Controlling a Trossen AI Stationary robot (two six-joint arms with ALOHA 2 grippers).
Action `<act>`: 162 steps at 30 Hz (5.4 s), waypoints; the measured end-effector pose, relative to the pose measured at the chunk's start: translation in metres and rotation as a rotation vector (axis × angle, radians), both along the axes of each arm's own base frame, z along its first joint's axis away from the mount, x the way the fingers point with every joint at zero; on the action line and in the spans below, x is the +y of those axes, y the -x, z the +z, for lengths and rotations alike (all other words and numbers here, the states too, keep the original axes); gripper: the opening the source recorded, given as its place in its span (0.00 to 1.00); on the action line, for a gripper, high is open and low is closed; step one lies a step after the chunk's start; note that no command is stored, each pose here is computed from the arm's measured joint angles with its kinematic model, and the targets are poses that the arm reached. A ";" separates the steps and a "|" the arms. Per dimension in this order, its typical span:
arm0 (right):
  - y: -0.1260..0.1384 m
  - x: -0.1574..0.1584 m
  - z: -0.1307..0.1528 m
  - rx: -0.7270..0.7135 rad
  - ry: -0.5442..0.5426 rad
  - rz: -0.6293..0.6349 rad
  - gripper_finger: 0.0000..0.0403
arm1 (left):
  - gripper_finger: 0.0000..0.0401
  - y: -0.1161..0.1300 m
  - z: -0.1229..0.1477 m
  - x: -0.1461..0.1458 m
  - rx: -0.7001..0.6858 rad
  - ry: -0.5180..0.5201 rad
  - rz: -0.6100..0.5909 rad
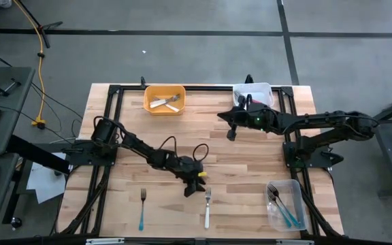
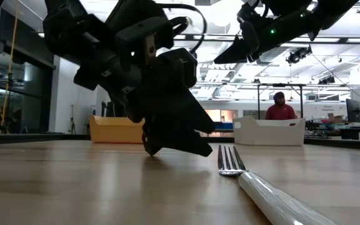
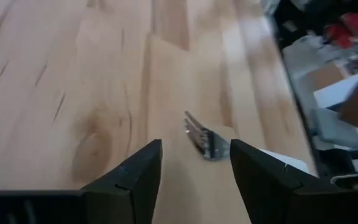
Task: Sort silverware by color (type)
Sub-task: Put the white fork into the yellow bin, then put the blue fork into the transparent bin
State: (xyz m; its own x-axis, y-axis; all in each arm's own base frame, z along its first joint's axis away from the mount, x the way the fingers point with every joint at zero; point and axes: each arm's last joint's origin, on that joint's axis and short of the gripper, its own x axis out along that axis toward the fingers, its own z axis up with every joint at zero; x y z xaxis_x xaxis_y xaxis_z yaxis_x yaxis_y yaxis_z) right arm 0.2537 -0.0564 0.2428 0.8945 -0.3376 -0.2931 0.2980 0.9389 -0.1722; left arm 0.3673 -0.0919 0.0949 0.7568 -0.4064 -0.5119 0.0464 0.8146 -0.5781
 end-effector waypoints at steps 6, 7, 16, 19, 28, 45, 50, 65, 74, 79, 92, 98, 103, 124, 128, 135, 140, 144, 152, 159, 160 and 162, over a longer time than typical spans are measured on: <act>0.000 0.000 0.001 -0.012 -0.014 -0.006 0.00 | 0.45 -0.005 0.003 -0.006 0.046 -0.056 0.010; 0.000 0.000 0.001 -0.014 -0.022 -0.008 0.00 | 0.45 -0.007 0.005 -0.007 0.035 -0.057 0.005; -0.003 0.010 0.001 -0.029 -0.034 0.027 0.00 | 0.45 -0.013 0.012 -0.011 0.021 -0.103 0.005; -0.003 0.014 0.002 -0.035 -0.033 0.042 0.00 | 0.45 -0.016 0.013 -0.013 0.014 -0.117 -0.002; -0.004 0.018 0.003 -0.042 -0.021 0.025 0.00 | 0.45 -0.027 0.000 -0.021 0.044 -0.096 -0.056; -0.004 0.018 0.002 -0.027 -0.012 0.028 0.00 | 0.12 -0.028 -0.008 -0.023 0.074 -0.154 -0.178; -0.004 0.018 0.002 -0.021 -0.009 0.029 0.00 | 0.03 -0.027 -0.006 -0.023 0.083 -0.137 -0.194; -0.003 0.017 -0.001 0.013 0.014 0.035 0.00 | 0.01 0.010 0.043 0.048 0.126 -0.229 0.005; -0.002 0.013 -0.001 0.021 0.039 0.027 0.00 | 0.00 0.086 0.100 0.129 0.122 -0.374 0.445; -0.002 0.010 -0.001 0.028 0.037 0.015 0.00 | 0.00 0.132 0.120 0.170 0.106 -0.440 0.734; -0.002 0.010 -0.001 0.028 0.036 0.017 0.00 | 0.00 0.203 0.127 0.222 -0.023 -0.449 1.108; -0.002 0.010 -0.001 0.027 0.036 0.020 0.00 | 0.00 0.213 0.115 0.238 -0.052 -0.429 1.187; -0.002 0.010 -0.001 0.028 0.036 0.020 0.00 | 0.00 0.211 0.102 0.245 0.017 -0.418 1.166; -0.002 0.010 -0.001 0.028 0.036 0.020 0.00 | 0.19 0.200 0.079 0.255 0.105 -0.518 1.047; -0.002 0.010 -0.001 0.028 0.036 0.020 0.00 | 0.25 0.204 0.089 0.252 0.076 -0.535 1.048; -0.002 0.010 -0.001 0.028 0.036 0.020 0.00 | 0.26 0.213 0.112 0.243 0.092 -0.590 1.012; -0.002 0.010 -0.001 0.028 0.036 0.020 0.00 | 0.24 0.216 0.122 0.229 0.072 -0.578 0.922; -0.002 0.010 -0.001 0.028 0.036 0.020 0.00 | 0.20 0.213 0.125 0.204 0.069 -0.567 0.765; -0.002 0.010 -0.001 0.026 0.036 0.020 0.00 | 0.11 0.198 0.123 0.138 0.071 -0.502 0.453; -0.002 0.010 -0.001 0.019 0.030 0.017 0.00 | 0.06 0.191 0.115 0.084 0.096 -0.466 0.263; -0.002 0.010 -0.001 0.019 0.030 0.017 0.00 | 0.05 0.191 0.113 0.077 0.104 -0.460 0.237; -0.002 0.010 -0.001 0.019 0.030 0.017 0.00 | 0.05 0.192 0.108 0.066 0.136 -0.450 0.197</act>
State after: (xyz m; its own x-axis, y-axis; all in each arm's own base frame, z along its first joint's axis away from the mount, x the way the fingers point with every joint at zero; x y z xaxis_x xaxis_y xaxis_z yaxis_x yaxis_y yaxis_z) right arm 0.2555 -0.0460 0.2422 0.8948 -0.3311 -0.2996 0.2782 0.9382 -0.2059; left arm 0.1753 -0.0263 0.2031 0.7110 0.0206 -0.7029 -0.1846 0.9700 -0.1583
